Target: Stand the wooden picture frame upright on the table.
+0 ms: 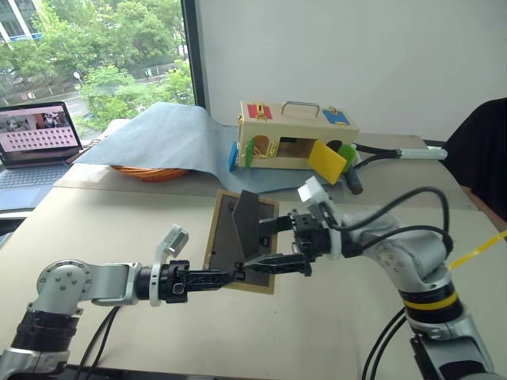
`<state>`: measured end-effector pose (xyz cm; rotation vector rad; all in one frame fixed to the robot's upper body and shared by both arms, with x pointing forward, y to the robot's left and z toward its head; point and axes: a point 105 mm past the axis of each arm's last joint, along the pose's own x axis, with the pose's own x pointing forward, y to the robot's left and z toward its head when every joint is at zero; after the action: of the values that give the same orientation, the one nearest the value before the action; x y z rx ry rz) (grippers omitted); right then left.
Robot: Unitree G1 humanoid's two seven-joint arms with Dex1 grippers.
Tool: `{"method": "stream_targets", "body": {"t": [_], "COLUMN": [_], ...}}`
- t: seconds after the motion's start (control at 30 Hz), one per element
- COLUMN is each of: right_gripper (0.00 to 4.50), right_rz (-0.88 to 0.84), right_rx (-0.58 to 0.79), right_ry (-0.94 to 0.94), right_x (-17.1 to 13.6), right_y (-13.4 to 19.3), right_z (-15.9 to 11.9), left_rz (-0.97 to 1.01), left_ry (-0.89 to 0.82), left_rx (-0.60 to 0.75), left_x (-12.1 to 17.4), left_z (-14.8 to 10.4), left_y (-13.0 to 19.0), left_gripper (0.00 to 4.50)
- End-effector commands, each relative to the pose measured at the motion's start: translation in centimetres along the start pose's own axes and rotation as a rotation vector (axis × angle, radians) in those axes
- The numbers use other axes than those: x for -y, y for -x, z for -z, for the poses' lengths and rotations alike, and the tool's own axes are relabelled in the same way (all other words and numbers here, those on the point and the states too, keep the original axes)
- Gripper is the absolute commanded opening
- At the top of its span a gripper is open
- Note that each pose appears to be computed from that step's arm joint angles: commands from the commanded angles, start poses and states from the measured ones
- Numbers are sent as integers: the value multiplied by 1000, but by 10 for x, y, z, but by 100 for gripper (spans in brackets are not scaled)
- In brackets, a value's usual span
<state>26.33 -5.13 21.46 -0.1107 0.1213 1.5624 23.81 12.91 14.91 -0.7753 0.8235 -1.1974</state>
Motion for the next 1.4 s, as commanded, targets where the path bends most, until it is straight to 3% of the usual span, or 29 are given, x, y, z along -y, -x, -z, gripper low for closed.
{"method": "stream_targets", "body": {"t": [0.03,0.17,0.23,0.37,0.5,0.63,0.87,1.2,1.4], "right_gripper": [443,443,443,443,443,443,443,150,143], "right_rz": [121,401,491,521,527,510,498,457,487], "right_rx": [-27,-156,-195,-287,-226,-141,-9,42,39], "right_ry": [102,330,554,1014,1352,1508,1589,1572,1539], "right_x": [12,52,64,69,60,47,35,33,40], "right_y": [24,62,70,62,46,31,8,-8,1], "right_z": [-7,2,0,6,5,4,-4,-3,-4], "left_rz": [68,148,167,233,227,230,229,237,132], "left_ry": [-26,21,83,180,209,227,235,227,75], "left_rx": [41,22,-33,-81,-87,-92,-115,-137,-76], "left_x": [15,25,27,31,30,29,29,32,27], "left_z": [-8,-7,-2,-1,-4,-5,-2,-3,-3], "left_y": [11,18,21,24,26,28,25,21,22], "left_gripper": [119,119,119,119,119,119,119,119,119]}}
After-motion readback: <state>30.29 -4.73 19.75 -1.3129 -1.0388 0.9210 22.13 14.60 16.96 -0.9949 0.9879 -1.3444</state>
